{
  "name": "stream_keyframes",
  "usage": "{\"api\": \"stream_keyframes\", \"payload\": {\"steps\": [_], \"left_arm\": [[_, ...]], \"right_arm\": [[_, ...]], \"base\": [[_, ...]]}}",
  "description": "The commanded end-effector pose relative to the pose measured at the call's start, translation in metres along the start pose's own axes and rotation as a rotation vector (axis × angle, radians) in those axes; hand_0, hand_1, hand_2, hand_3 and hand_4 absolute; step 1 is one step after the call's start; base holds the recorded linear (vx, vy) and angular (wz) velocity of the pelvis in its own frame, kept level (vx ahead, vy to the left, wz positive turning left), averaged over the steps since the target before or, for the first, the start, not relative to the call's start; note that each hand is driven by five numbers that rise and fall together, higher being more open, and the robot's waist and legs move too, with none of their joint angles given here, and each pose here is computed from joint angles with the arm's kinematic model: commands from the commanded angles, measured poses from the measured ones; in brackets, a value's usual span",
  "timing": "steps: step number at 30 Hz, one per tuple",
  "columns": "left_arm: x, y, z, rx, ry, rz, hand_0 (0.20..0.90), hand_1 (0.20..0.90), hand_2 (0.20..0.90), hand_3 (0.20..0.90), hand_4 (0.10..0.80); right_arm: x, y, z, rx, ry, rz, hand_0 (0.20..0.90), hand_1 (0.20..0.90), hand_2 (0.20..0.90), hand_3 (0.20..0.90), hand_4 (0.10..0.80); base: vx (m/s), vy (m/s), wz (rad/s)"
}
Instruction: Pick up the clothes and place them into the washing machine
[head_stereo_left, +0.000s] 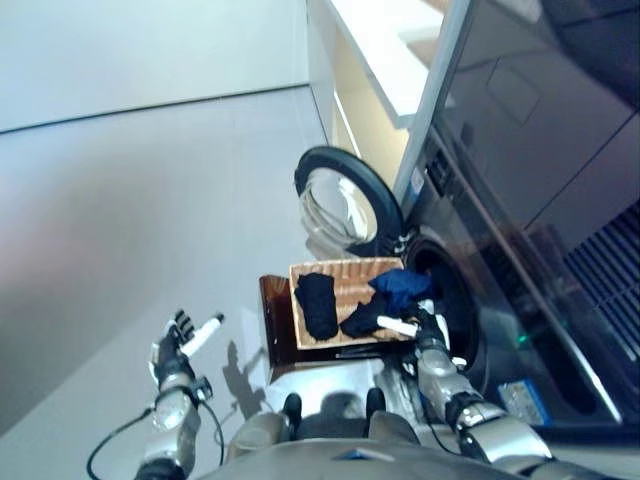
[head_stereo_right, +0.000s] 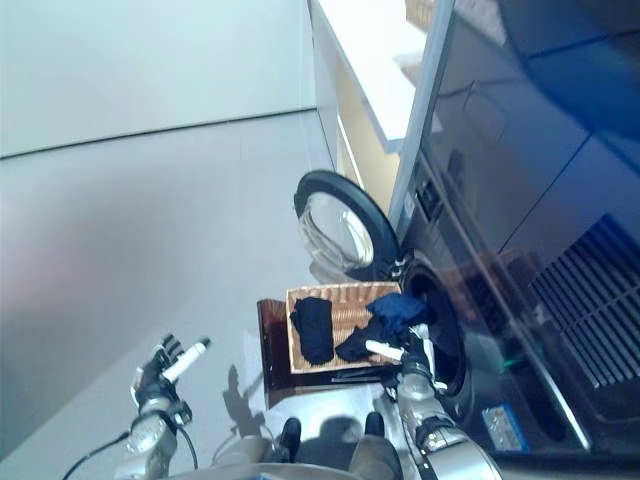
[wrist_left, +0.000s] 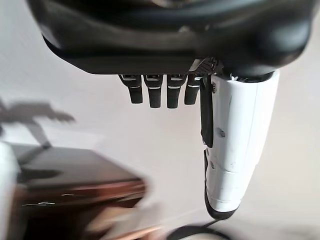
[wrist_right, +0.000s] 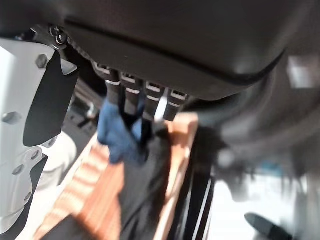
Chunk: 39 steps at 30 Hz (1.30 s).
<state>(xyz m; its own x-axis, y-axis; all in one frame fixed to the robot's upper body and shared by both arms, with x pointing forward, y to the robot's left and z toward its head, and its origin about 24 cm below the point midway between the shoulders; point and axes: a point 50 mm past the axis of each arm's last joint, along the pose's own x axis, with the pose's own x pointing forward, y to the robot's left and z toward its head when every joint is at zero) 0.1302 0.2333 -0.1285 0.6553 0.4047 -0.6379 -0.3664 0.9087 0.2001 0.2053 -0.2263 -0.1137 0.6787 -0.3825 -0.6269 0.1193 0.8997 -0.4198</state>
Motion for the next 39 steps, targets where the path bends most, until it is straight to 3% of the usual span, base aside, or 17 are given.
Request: {"api": "stream_keyframes", "payload": {"steps": [1, 8, 15, 23, 25, 29, 33, 39], "left_arm": [[0.009, 0.018, -0.003, 0.232, 0.04, 0.065, 0.9, 0.9, 0.9, 0.9, 0.8], [-0.004, 0.025, -0.04, 0.278, 0.215, 0.105, 0.9, 0.9, 0.9, 0.9, 0.8], [0.0, 0.019, -0.033, 0.268, 0.191, 0.109, 0.9, 0.9, 0.9, 0.9, 0.8], [0.013, 0.018, -0.003, 0.277, 0.061, 0.093, 0.9, 0.9, 0.9, 0.9, 0.8], [0.024, 0.018, 0.024, 0.256, -0.036, 0.106, 0.9, 0.9, 0.9, 0.9, 0.8], [0.028, 0.012, 0.041, 0.212, -0.1, 0.103, 0.9, 0.9, 0.9, 0.9, 0.8], [0.028, 0.002, 0.046, 0.218, -0.124, 0.087, 0.9, 0.9, 0.9, 0.9, 0.8], [0.031, -0.031, 0.082, 0.227, -0.277, -0.005, 0.9, 0.9, 0.9, 0.9, 0.8]], "right_arm": [[0.001, 0.001, 0.031, -0.158, -0.202, 0.008, 0.9, 0.9, 0.9, 0.9, 0.8], [-0.002, 0.005, 0.025, -0.222, -0.213, 0.023, 0.9, 0.9, 0.9, 0.9, 0.8], [0.002, 0.005, 0.042, -0.223, -0.255, 0.017, 0.9, 0.9, 0.9, 0.9, 0.8], [0.005, 0.017, 0.056, -0.331, -0.264, 0.03, 0.9, 0.9, 0.9, 0.9, 0.8], [0.006, 0.024, 0.089, -0.312, -0.349, 0.03, 0.9, 0.9, 0.9, 0.9, 0.8], [0.004, 0.028, 0.108, -0.382, -0.418, 0.029, 0.9, 0.9, 0.9, 0.9, 0.8], [0.002, 0.027, 0.119, -0.591, -0.527, -0.001, 0.9, 0.9, 0.9, 0.9, 0.8], [0.003, 0.011, 0.162, -0.939, -0.704, -0.138, 0.9, 0.9, 0.9, 0.9, 0.8]], "base": [[0.098, -0.228, 0.27], [0.092, -0.095, 0.22], [0.135, 0.092, -0.08], [0.106, 0.155, -0.3], [-0.152, 0.076, -0.36], [0.018, -0.034, -0.55], [0.069, -0.03, 0.06], [-0.066, -0.055, 0.25]]}}
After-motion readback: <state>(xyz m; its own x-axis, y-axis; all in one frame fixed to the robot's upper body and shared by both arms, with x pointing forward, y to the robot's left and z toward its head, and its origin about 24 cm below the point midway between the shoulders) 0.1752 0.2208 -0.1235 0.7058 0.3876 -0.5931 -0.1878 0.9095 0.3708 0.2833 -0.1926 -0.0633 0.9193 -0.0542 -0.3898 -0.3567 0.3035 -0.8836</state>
